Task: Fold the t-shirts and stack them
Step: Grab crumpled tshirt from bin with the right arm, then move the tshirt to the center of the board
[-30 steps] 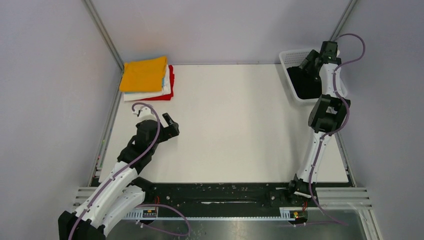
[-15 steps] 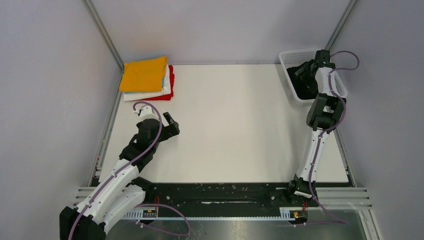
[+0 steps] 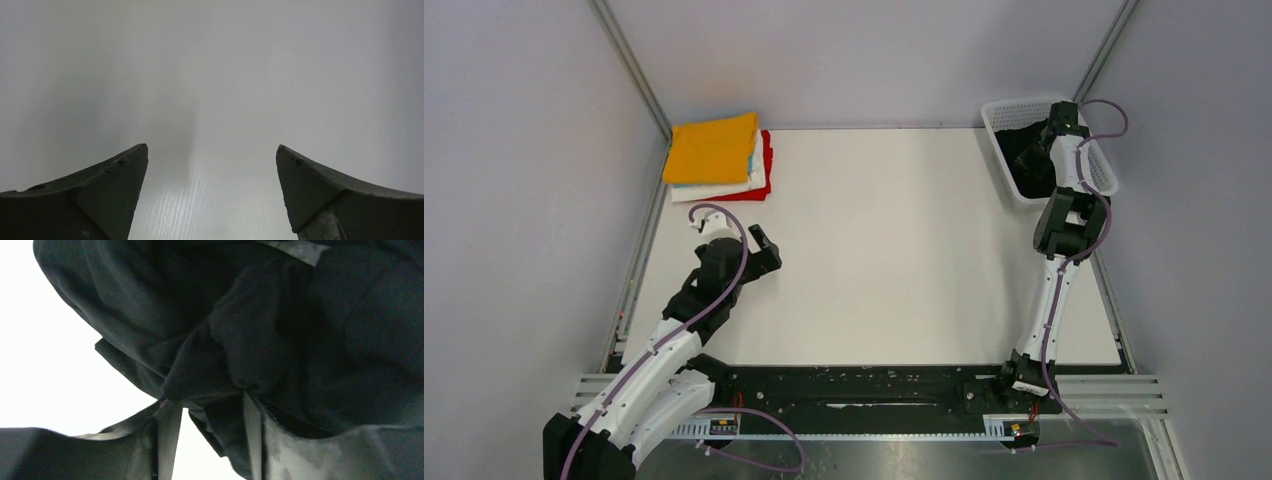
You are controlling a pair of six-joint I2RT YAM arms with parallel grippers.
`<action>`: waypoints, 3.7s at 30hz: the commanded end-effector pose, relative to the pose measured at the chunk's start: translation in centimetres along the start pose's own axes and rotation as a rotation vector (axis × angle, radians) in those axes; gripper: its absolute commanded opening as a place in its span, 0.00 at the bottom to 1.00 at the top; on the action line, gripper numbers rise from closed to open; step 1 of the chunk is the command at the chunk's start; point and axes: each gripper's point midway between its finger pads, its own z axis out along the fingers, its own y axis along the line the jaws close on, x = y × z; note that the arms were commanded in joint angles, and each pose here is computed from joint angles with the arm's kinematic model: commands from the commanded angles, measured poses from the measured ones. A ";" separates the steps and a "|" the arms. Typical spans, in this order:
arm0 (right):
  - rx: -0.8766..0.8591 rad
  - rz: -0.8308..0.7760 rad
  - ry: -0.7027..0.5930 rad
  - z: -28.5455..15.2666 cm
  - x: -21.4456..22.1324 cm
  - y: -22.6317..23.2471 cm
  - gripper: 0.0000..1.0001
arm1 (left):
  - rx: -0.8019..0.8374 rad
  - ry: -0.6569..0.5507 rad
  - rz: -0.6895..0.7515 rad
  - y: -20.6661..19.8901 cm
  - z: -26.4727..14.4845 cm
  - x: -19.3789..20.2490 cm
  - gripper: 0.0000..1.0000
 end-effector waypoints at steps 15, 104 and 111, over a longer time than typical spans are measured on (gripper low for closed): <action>-0.279 -0.255 -0.485 -22.3 -9.2 8.4 0.00 | 0.047 -0.069 -0.040 -0.7 -1.2 -1.7 0.99; -0.241 -0.291 -0.276 -17.6 25.3 -0.7 0.99 | 0.399 0.540 -0.018 -15.9 9.1 10.7 0.70; -0.269 -0.213 -0.177 -13.8 23.5 2.0 0.88 | 0.392 0.563 0.011 -15.9 9.8 11.3 0.00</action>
